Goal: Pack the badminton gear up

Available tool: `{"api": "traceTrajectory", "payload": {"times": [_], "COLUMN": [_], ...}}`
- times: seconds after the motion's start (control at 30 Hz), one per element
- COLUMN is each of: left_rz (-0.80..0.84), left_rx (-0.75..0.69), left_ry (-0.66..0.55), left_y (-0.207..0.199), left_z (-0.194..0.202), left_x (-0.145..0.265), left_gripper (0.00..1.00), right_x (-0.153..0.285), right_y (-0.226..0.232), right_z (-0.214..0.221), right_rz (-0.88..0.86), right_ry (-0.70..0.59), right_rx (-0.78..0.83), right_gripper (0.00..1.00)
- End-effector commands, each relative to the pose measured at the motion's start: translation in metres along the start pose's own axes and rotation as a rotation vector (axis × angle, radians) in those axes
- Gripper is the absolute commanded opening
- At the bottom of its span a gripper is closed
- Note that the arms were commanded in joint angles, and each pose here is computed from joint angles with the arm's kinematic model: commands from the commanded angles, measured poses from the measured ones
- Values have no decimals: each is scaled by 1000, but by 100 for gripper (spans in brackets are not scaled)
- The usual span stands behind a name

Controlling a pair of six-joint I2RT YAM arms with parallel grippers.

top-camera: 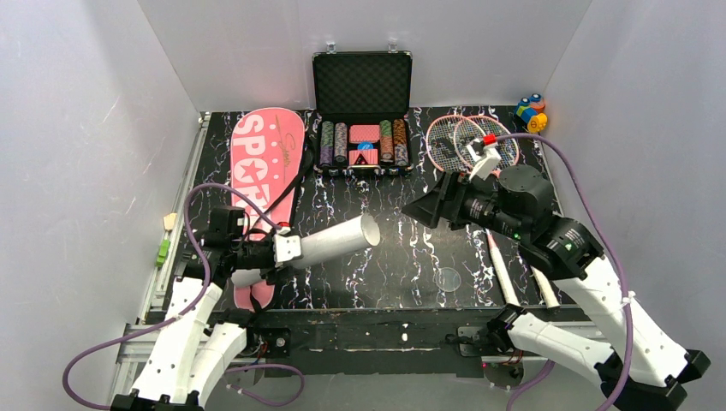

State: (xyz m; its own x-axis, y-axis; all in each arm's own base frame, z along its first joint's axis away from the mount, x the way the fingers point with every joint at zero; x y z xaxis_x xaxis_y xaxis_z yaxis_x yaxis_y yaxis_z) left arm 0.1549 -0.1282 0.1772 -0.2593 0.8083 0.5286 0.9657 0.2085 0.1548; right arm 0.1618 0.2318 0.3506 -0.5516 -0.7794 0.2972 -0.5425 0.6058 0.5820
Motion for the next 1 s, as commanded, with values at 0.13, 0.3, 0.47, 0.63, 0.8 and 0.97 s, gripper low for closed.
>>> {"api": "traceTrajectory", "payload": {"times": [0.13,0.3,0.47,0.63,0.8,0.97], "left_rz": [-5,-27,-17,-9,-4,-8], "left_rx": [-89,-114,-124,-118,-108,-110], "left_ry": [32,90,110,114,111,111], "left_y": [-1,1,-3,-5,-7,-7], "left_z": [9,25,32,36,37,37], "left_x": [1,1,0,-2,-2,-2], "left_gripper": [46,46,46,46,45,45], "right_x": [-8,-19,-22,-24,-24,-22], "right_y": [-122,-170,-198,-213,-223,-230], "right_z": [86,141,168,186,204,219], "right_rz": [490,653,753,792,814,831], "right_ry": [289,402,439,473,509,538], "right_rx": [-138,-214,-228,-233,-241,-251], "right_gripper": [86,80,74,66,57,54]}}
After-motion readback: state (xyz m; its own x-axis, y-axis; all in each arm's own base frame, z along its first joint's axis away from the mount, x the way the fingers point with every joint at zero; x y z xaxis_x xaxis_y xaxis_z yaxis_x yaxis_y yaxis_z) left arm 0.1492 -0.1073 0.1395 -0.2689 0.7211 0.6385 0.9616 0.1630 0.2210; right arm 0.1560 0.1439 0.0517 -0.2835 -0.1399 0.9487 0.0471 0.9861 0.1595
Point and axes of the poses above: each gripper's point midway between its finger pads, its own x axis back along the fingers, its own y axis along the line the jaws close on, z = x × y, the point moved 1 cm from there along x, back along the fingers, and after that the axes turned 6 degrees about x, right-handed, at the moved point
